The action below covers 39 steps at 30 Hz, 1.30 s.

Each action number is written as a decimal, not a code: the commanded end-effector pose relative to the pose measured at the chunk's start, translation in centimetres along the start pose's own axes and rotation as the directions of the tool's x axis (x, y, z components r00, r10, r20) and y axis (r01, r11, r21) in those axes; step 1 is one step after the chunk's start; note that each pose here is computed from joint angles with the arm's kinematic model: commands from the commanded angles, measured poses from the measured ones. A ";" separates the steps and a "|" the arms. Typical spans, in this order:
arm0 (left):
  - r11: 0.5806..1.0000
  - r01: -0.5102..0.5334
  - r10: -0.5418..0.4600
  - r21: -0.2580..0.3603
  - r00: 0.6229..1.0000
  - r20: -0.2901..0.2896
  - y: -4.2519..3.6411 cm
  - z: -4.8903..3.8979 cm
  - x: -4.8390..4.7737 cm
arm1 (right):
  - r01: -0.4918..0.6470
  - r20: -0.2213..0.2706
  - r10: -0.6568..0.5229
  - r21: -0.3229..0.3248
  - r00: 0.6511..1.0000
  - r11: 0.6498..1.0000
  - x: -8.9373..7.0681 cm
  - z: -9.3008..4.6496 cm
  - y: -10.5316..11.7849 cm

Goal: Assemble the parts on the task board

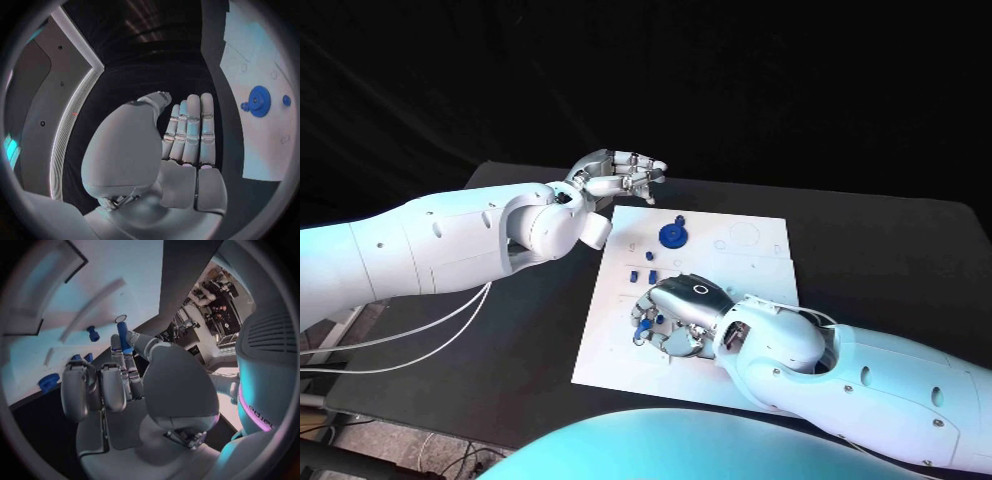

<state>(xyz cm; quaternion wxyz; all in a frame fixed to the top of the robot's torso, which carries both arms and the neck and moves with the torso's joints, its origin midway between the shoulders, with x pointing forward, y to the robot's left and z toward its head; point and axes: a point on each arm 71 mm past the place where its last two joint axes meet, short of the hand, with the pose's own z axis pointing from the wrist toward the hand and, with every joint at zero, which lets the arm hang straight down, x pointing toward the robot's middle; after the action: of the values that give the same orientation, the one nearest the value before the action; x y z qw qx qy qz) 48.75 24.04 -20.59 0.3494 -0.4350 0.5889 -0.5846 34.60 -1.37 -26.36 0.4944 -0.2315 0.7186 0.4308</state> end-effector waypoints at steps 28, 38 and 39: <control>1.000 0.011 -0.011 0.005 1.000 -0.015 -0.12 0.03 0.19 | 0.069 -0.080 -0.069 0.005 0.994 0.998 1.3 0.5 0.1; 1.000 0.010 -0.010 0.004 1.000 -0.015 -0.12 0.03 0.16 | 0.079 -0.085 -0.079 0.005 0.993 0.997 1.4 0.5 0.2; 1.000 0.010 -0.010 0.004 1.000 -0.014 -0.11 0.03 0.16 | 0.080 -0.085 -0.079 0.004 0.993 0.997 1.4 0.6 0.2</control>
<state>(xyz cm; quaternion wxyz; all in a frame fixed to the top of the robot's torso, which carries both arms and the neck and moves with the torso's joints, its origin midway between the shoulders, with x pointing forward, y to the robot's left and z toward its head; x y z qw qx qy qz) 48.74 24.09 -20.60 0.3490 -0.4357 0.5893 -0.5840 34.35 -0.62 -27.12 0.4887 -0.2634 0.7231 0.4110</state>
